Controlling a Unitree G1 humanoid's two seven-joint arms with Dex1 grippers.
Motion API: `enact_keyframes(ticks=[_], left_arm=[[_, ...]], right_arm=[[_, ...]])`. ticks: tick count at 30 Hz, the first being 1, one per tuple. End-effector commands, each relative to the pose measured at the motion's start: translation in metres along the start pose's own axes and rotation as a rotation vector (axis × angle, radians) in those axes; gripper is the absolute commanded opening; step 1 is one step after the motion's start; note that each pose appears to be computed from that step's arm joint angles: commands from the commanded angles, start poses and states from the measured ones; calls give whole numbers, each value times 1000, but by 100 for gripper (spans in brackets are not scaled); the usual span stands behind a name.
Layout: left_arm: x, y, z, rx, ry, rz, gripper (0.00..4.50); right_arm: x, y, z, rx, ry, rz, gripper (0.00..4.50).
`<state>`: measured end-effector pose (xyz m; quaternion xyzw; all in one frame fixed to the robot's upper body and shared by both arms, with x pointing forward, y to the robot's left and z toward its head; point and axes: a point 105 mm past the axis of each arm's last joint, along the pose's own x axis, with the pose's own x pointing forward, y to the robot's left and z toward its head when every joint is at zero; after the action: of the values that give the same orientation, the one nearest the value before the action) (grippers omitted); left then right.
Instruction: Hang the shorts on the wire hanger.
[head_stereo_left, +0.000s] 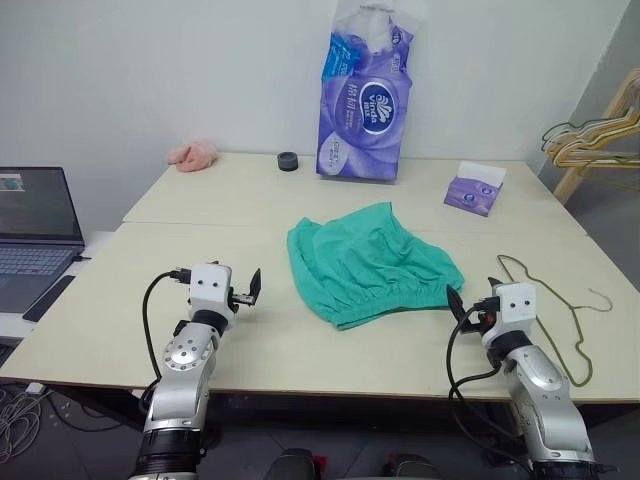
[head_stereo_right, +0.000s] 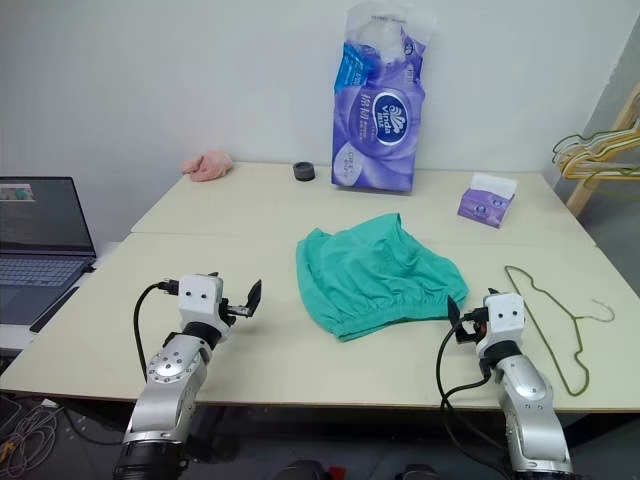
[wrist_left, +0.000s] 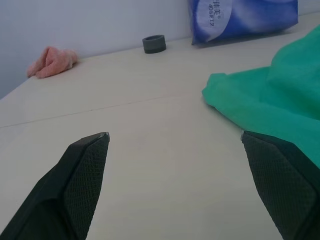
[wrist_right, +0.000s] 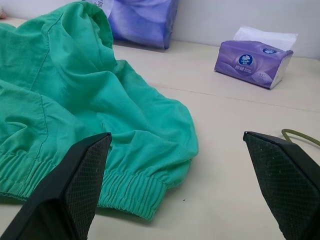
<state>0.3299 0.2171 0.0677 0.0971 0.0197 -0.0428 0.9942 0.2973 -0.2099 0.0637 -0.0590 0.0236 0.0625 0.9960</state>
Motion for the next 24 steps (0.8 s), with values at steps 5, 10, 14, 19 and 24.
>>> enact_keyframes(ticks=[5, 10, 14, 19, 24], left_arm=[[3, -3, 14, 30, -50, -22, 447], [3, -6, 16, 48, -59, -45, 447], [4, -8, 17, 41, -68, -55, 447], [5, -8, 18, 42, -67, -60, 447], [5, -7, 19, 43, -68, -61, 447]], right_arm=[[0, -2, 17, -15, -59, -12, 450], [0, 0, 18, -10, -71, -3, 450], [-1, 0, 18, 4, -67, -10, 450], [-2, 0, 17, -1, -63, -15, 450], [-2, 1, 16, -10, -55, -15, 450]])
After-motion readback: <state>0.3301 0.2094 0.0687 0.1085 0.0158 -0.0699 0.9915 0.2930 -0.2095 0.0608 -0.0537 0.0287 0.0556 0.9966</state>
